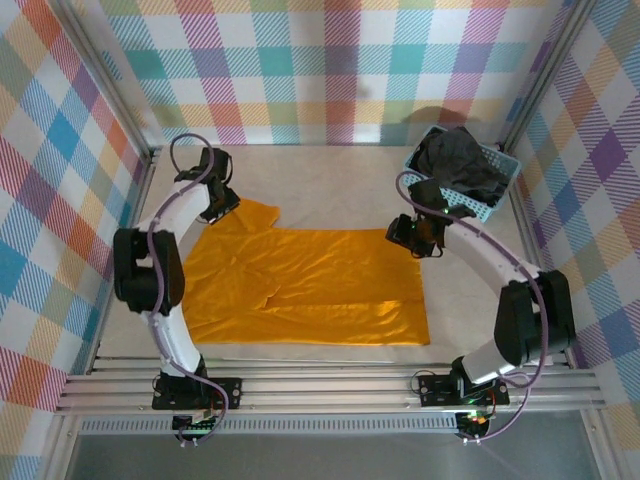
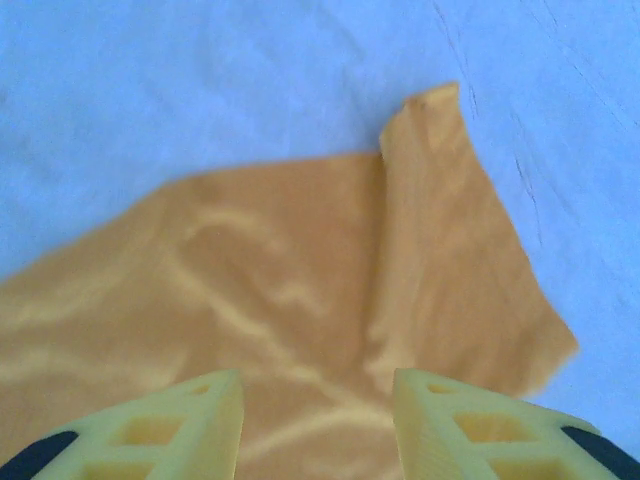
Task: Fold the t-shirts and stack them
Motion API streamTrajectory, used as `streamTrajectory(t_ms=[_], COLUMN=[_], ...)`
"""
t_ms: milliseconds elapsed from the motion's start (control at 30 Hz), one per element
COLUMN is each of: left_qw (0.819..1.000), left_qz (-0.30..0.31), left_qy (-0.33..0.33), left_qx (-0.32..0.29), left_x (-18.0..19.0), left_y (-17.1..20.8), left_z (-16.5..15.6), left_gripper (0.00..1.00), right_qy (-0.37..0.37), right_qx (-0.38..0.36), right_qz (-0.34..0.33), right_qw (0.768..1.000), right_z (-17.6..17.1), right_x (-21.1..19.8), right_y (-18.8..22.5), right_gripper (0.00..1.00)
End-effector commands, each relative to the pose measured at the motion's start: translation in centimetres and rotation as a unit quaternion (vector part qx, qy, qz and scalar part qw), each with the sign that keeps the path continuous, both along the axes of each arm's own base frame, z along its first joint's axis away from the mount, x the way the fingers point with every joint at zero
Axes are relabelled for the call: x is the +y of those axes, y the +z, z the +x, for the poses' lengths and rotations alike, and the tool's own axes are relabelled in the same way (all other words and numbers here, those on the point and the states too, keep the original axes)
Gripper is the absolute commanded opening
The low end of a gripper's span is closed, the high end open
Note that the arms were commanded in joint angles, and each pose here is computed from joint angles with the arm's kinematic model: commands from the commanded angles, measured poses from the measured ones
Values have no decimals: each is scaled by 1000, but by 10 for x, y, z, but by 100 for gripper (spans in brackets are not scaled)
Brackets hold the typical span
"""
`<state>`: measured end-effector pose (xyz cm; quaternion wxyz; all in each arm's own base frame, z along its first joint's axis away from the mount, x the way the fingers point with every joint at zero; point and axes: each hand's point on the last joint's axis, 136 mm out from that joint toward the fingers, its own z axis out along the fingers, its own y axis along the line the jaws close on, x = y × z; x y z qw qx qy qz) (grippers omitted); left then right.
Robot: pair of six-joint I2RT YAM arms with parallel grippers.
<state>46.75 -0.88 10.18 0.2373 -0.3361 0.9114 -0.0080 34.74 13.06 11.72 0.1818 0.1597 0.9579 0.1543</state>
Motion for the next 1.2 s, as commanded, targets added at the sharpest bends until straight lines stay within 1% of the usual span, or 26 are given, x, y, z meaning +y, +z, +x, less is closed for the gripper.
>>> streamTrajectory(t_ms=[0,167,233,400,500,700,800,900,1000,1100,1167], left_qw=[998,995,995,993,992,991,991,990,990,989,988], left_qz=[30,39,48,33,30,20,9,-8,-8,-16,-15], left_qy=[-37,-81,-86,-111,-125,-130,-132,-141,-137,-143,-145], left_qx=[-28,-33,-31,-29,-12,24,19,16,33,38,43], left_x=[12,7,11,14,14,14,11,4,4,1,-1], left_y=[-4,-25,-34,-55,-62,-73,-74,-73,-76,-80,-82], left_z=[40,81,89,103,106,106,109,110,102,100,99], left_gripper=[43,46,47,49,47,44,42,35,35,33,28], right_qy=[45,50,51,52,47,44,43,41,40,41,38], right_qx=[-13,-5,-1,6,9,7,7,10,12,12,14], right_qz=[-2,11,13,27,37,44,46,46,44,45,45], right_qw=[999,999,999,998,998,998,998,998,998,998,998], right_z=[16,31,35,35,33,36,35,34,34,37,39], right_x=[4,7,7,11,13,15,16,15,15,16,15], right_y=[9,6,6,3,2,4,4,3,1,0,-1], right_gripper=[49,50,49,49,49,49,49,49,49,49,48])
